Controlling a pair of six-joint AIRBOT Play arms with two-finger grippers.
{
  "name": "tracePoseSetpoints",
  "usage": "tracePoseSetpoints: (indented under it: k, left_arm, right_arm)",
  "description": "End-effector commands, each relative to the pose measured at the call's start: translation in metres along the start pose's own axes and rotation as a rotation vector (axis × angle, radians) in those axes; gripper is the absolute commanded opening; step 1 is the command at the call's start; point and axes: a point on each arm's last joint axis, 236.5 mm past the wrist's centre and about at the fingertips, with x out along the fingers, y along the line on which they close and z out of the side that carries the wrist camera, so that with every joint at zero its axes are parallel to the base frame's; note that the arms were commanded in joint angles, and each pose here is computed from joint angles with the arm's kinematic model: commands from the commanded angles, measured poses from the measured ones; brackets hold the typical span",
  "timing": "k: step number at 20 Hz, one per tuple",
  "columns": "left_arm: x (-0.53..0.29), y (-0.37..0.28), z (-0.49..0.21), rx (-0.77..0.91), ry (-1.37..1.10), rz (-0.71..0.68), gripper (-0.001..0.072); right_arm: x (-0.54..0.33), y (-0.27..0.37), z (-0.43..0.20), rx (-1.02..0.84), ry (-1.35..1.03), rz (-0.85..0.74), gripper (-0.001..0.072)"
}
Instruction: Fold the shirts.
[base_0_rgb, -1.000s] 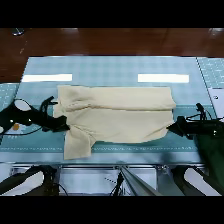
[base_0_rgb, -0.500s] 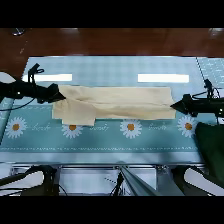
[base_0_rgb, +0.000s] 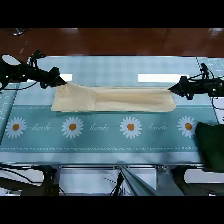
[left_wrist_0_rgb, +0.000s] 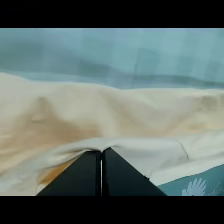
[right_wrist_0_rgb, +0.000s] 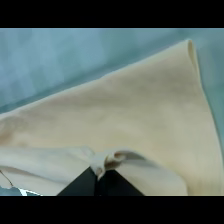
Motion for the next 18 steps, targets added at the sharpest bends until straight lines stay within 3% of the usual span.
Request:
tracePoseSetpoints:
  k: [1,2,3,4,5,8,11,15,18]
  left_arm:
    - [0.019,0.011,0.006,-0.018,0.028,0.003,0.0019]
    - [0.026,0.014,0.003,-0.026,0.045,0.005,0.0019]
    - [0.032,0.017,-0.001,-0.032,0.065,0.005,0.0049]
    - [0.034,0.017,-0.006,-0.032,0.087,0.003,0.0282]
    - [0.030,0.019,-0.008,-0.023,0.102,0.014,0.0708]
    - [-0.018,0.064,-0.017,0.016,0.176,0.160,0.0704]
    - [-0.088,0.110,-0.021,-0.075,0.099,0.236,0.0704]
    - [-0.123,0.082,-0.015,-0.103,-0.263,0.034,0.0703]
    - [-0.113,0.039,-0.040,-0.037,-0.328,-0.081,0.0701]
  right_arm:
    - [0.014,-0.008,0.013,0.034,-0.002,0.008,0.0018]
    - [0.019,-0.012,0.014,0.048,0.001,0.009,0.0021]
    - [0.022,-0.016,0.014,0.057,0.003,0.005,0.0157]
    - [0.024,-0.018,0.013,0.067,0.011,0.006,0.0563]
    - [0.021,-0.018,0.013,0.059,0.013,0.006,0.0622]
    - [-0.016,-0.024,0.019,0.075,-0.002,0.032,0.0621]
    - [-0.063,-0.054,0.019,0.065,-0.055,-0.007,0.0621]
    - [-0.054,-0.102,0.004,0.194,-0.097,-0.059,0.0621]
    - [-0.032,-0.095,0.003,0.202,-0.074,-0.017,0.0621]
